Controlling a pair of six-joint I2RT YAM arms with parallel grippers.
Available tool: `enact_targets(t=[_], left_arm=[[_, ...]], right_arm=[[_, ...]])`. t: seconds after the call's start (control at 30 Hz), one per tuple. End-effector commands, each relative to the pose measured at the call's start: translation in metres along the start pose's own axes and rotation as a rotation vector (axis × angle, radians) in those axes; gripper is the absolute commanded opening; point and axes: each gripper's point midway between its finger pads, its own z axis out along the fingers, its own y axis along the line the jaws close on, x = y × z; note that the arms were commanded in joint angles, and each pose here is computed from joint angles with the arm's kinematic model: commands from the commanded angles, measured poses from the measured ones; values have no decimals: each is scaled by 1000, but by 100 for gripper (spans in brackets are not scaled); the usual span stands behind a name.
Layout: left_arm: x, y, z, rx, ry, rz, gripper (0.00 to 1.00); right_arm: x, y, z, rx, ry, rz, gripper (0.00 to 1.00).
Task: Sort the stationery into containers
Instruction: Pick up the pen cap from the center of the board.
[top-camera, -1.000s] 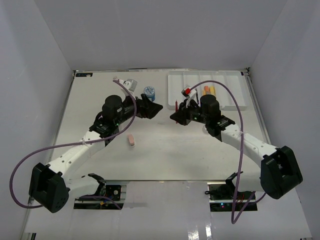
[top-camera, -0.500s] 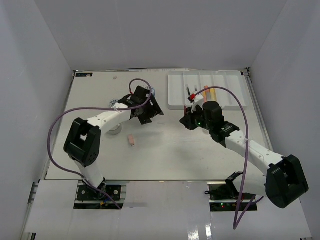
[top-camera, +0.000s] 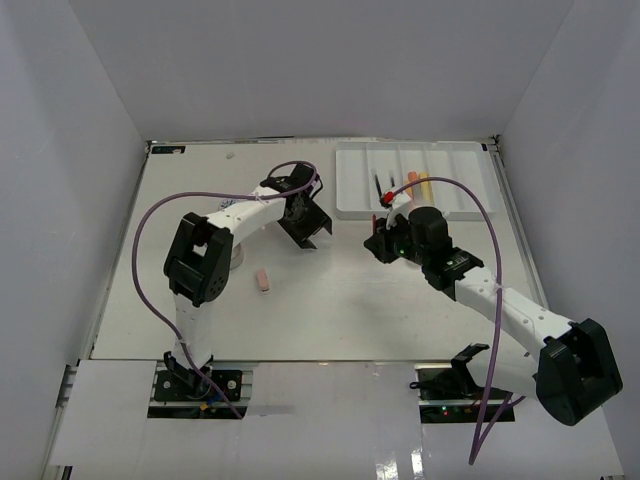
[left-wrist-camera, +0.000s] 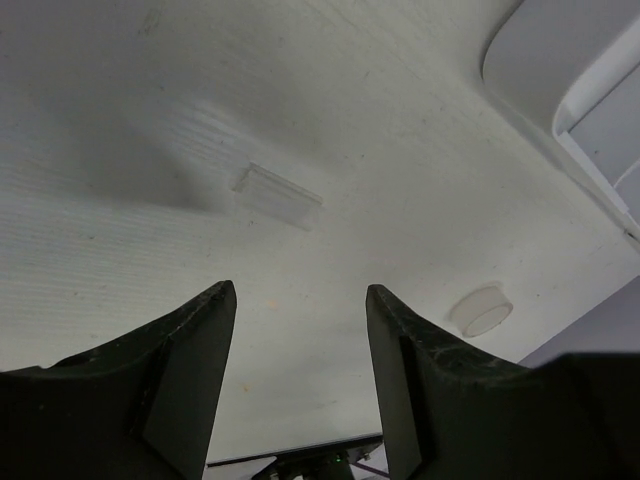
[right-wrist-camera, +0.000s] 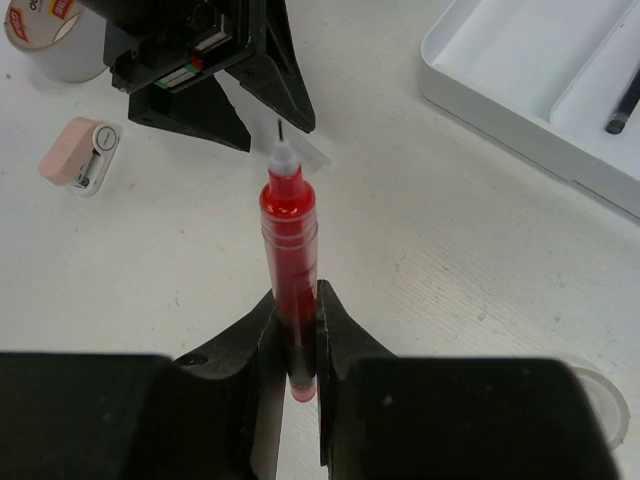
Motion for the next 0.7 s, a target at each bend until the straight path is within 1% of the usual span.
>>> enact_targets(t=[0.0,0.13,0.23,0.67], left_arm=[[4,-2,-4,-54,25,-86,65],[-1,1,4,-101,3,-117,61],[-8,-3,5,-101,-27,-125,59],[-6,0,24,-137,-9,-187,56]], right_arm=[[-10,-4,-3,18,-47,-25,8],[-10,-3,-5,15,-55,-26,8],[-10,-3,-5,14,-57,-27,8],[-10,-3,-8,19,-65,-28,8]])
